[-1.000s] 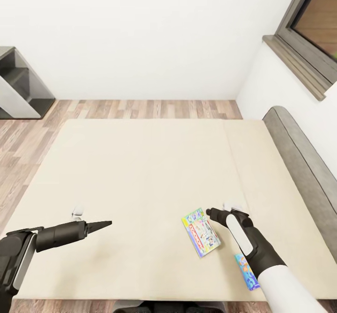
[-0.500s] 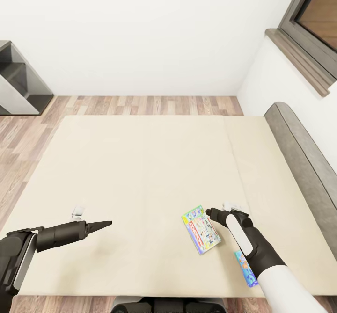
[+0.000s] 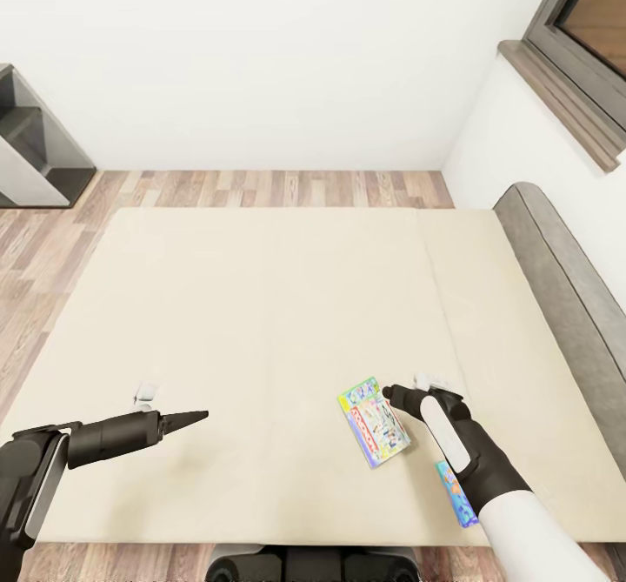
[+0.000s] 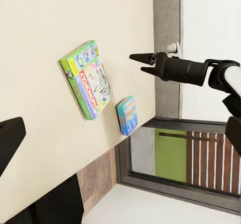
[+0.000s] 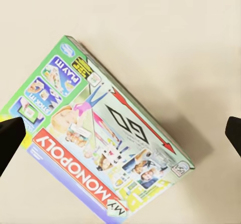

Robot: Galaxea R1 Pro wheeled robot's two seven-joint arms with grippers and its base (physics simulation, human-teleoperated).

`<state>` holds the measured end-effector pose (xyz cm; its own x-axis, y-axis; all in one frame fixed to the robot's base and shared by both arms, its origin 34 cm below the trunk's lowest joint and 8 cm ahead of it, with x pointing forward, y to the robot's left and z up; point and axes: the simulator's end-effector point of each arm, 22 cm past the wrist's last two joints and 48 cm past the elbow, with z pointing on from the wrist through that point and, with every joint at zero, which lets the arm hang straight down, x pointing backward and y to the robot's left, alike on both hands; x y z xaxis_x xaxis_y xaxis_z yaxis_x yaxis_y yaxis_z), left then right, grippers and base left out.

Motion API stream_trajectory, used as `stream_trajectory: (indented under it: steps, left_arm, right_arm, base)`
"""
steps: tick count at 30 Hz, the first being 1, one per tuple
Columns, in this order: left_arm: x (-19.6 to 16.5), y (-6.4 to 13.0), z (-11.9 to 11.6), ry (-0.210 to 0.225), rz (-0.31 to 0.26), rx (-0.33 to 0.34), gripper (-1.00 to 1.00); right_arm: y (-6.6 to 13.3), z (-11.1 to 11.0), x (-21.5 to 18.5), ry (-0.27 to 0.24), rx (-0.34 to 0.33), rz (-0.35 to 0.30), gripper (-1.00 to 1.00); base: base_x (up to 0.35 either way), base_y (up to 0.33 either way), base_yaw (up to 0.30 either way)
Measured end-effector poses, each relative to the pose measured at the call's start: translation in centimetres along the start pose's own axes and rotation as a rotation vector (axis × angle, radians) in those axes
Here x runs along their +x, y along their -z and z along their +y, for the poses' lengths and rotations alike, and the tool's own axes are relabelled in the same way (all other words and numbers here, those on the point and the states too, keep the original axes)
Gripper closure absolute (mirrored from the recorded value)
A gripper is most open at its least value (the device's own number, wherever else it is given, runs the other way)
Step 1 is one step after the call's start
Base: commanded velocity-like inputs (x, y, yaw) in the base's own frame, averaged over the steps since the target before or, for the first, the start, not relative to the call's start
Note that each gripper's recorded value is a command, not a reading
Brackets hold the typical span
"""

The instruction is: Put all the toys in the child's room - the three board games (two on the bed and one on the table), the two jigsaw puzzles on the table, and the tennis ball on the table - inside the toy box on the table in the child's room.

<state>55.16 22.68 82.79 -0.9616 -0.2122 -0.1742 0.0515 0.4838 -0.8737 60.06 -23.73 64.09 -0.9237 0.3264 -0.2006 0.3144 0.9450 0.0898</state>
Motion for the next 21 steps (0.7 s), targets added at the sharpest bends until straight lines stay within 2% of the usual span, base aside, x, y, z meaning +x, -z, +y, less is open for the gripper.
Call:
stream_trajectory:
  steps: [8,21]
  left_arm:
    - [0.5,-0.7,0.2,0.017,0.004,0.008,-1.0]
    - [1.4,-3.0,-0.5,0.046,-0.001,0.056,-1.0]
  right_arm:
    - [-0.6,0.0,0.7,0.004,-0.007,0.027,-1.0]
    - [-1.1,0.4,-0.3,0.008,-0.011,0.02,-1.0]
  base:
    - [0.0,0.0,0.0]
    - [0.0,0.0,0.0]
